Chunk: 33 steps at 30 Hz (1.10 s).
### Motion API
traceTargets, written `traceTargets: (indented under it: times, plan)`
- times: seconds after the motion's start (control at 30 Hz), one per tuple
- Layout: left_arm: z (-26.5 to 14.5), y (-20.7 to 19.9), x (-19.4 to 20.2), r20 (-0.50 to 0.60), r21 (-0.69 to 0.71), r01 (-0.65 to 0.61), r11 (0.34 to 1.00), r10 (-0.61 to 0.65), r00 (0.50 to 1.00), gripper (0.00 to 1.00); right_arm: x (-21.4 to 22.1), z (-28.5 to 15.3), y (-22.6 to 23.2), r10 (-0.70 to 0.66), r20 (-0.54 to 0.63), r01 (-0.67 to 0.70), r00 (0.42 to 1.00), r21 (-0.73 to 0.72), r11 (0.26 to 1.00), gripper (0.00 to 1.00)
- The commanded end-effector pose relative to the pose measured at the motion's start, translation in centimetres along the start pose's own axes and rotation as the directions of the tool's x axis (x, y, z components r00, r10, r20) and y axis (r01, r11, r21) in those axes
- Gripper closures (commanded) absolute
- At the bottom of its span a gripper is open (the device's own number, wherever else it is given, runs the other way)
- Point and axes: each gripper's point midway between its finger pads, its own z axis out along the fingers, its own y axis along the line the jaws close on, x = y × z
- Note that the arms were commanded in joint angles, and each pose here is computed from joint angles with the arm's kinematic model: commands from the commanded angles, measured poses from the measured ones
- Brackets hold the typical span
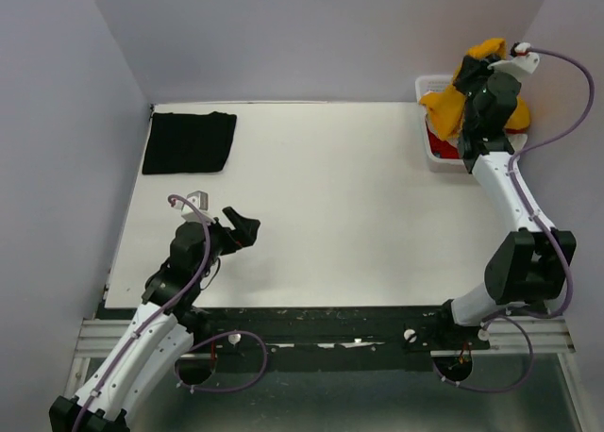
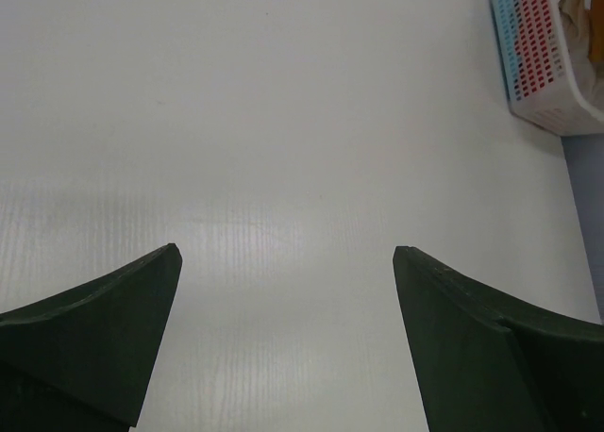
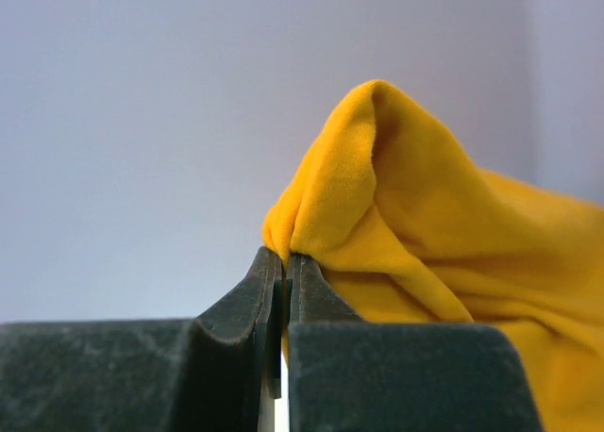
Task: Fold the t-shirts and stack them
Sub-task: Grab crumpled tshirt from bin with the right arm, then move the tshirt to the center of the board
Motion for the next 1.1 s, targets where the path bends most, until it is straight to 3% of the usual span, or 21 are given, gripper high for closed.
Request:
traceTargets:
  times: [0.0, 0.1, 0.27, 0.37, 0.43, 0.5, 0.67, 0.77, 0.8, 0.87, 0.93, 1.07]
  plan:
    - [-0.7, -1.4, 0.1, -0.021, 0.065, 0.037, 0.997, -0.036, 0.999, 0.01, -6.3, -5.0, 12.2, 0.024, -0.047, -0.042, 0.999, -0.439, 0.898, 0.99]
    - [-1.2, -1.7, -0.1, -0.031, 0.063, 0.045, 0.997, -0.043, 0.999, 0.01, -7.8, -10.1, 19.4, -0.019, -0.130, -0.071, 0.991, -0.653, 0.754, 0.99]
    - [-2.4, -1.7, -0.6, -0.014, 0.053, 0.070, 0.996, -0.070, 0.997, 0.01, -8.1, -19.0, 27.6, -0.053, -0.310, -0.255, 0.949, -0.857, 0.447, 0.99]
    - [-3.1, -0.9, -0.6, 0.001, 0.021, 0.100, 0.995, -0.100, 0.995, 0.01, -6.5, -21.6, 28.8, -0.106, -0.383, -0.314, 0.917, -0.862, 0.397, 0.99]
    - [-3.7, 0.2, -0.6, 0.013, -0.035, 0.126, 0.991, -0.125, 0.992, 0.02, -4.8, -21.8, 27.9, -0.122, -0.440, -0.350, 0.890, -0.829, 0.436, 0.99]
    - [-4.3, 1.5, -0.5, 0.026, -0.112, 0.159, 0.981, -0.157, 0.987, 0.01, -1.8, -21.5, 25.8, -0.142, -0.489, -0.348, 0.861, -0.769, 0.536, 0.99]
    - [-6.1, 4.5, 0.7, 0.029, -0.274, 0.243, 0.931, -0.245, 0.969, 0.01, 8.6, -20.3, 16.7, -0.233, -0.578, -0.165, 0.782, -0.552, 0.817, 0.91]
    - [-6.1, 5.1, 1.8, 0.018, -0.293, 0.267, 0.918, -0.274, 0.962, 0.02, 14.3, -18.7, 10.0, -0.246, -0.618, 0.030, 0.747, -0.338, 0.941, 0.75]
    - [-6.0, 5.2, 2.1, 0.013, -0.294, 0.270, 0.917, -0.279, 0.960, 0.01, 15.4, -18.2, 8.4, -0.254, -0.629, 0.091, 0.735, -0.280, 0.956, 0.62]
    - [-5.8, 5.3, 2.5, 0.007, -0.289, 0.271, 0.918, -0.281, 0.960, 0.01, 16.5, -17.8, 6.4, -0.293, -0.648, 0.190, 0.703, -0.226, 0.955, 0.22]
    - [-5.6, 5.3, 2.5, 0.005, -0.290, 0.271, 0.918, -0.282, 0.959, 0.01, 16.7, -18.0, 5.9, -0.311, -0.673, 0.217, 0.671, -0.223, 0.950, 0.01]
    - [-4.5, 4.9, 2.6, -0.013, -0.279, 0.255, 0.926, -0.270, 0.963, 0.01, 17.7, -21.7, 8.4, -0.320, -0.690, 0.102, 0.649, -0.338, 0.936, 0.00]
